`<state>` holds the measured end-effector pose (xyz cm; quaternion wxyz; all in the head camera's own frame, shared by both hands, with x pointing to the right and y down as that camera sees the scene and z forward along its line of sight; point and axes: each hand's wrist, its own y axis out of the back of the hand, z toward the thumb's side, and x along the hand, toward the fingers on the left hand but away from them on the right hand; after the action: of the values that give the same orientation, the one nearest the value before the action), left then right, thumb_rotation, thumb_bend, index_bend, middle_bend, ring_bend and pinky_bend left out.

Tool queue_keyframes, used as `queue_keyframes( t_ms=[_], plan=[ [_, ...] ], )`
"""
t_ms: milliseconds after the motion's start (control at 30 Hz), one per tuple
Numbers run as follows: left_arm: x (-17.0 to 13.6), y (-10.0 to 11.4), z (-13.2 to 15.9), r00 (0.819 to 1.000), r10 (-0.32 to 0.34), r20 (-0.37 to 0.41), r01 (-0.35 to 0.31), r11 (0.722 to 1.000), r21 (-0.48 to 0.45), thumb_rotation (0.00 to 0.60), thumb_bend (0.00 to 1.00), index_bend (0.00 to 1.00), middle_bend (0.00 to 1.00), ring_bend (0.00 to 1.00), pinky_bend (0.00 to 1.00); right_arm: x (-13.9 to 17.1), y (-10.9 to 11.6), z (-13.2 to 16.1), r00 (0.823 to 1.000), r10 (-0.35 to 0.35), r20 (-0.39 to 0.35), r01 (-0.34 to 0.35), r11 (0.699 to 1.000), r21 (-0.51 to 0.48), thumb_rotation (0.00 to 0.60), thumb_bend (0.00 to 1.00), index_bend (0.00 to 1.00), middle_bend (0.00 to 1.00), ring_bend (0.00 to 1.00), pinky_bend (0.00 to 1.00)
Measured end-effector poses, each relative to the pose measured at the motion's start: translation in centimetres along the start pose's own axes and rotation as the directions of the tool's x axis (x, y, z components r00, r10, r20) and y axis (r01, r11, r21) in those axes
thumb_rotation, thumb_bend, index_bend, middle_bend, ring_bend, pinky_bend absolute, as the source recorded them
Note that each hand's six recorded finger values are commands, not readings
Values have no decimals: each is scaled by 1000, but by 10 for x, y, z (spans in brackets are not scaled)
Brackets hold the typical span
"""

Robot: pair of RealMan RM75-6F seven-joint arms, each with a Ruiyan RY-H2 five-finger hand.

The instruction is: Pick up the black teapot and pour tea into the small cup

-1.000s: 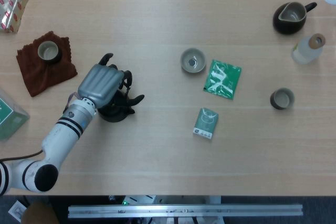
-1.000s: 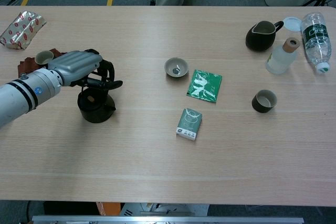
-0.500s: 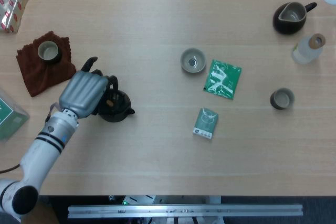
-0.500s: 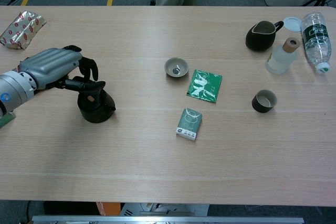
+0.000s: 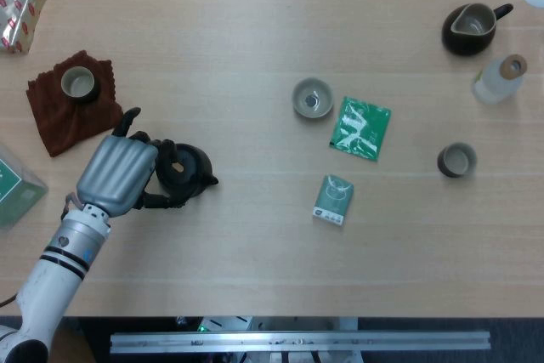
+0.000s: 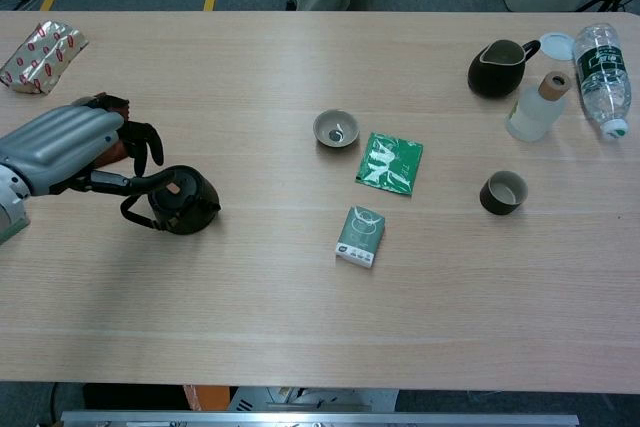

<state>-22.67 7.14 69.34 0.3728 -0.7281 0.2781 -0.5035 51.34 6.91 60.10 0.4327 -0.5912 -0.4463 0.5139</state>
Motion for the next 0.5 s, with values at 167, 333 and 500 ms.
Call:
queue_keyframes(
  t_ms=[167, 333, 500],
  plan=[
    [-4, -8, 5, 1000, -13, 5, 13, 1000, 4, 193, 183, 474, 504, 378, 56, 0, -1, -2, 1000, 8, 5, -8, 1000, 1, 600, 141, 343, 295, 181, 261],
    [-6, -16, 7, 1000, -20, 7, 20, 1000, 1, 199, 183, 474, 507, 378, 56, 0, -1, -2, 1000, 9, 4, -9, 1000, 3, 600, 141, 343, 295, 181, 261],
    [-8, -22, 10, 1000, -25, 15, 25, 1000, -1, 201, 183, 473, 507, 379, 55, 0, -2, -2, 1000, 13, 5, -14, 1000, 5, 600, 141, 343, 295, 182, 261]
  ],
)
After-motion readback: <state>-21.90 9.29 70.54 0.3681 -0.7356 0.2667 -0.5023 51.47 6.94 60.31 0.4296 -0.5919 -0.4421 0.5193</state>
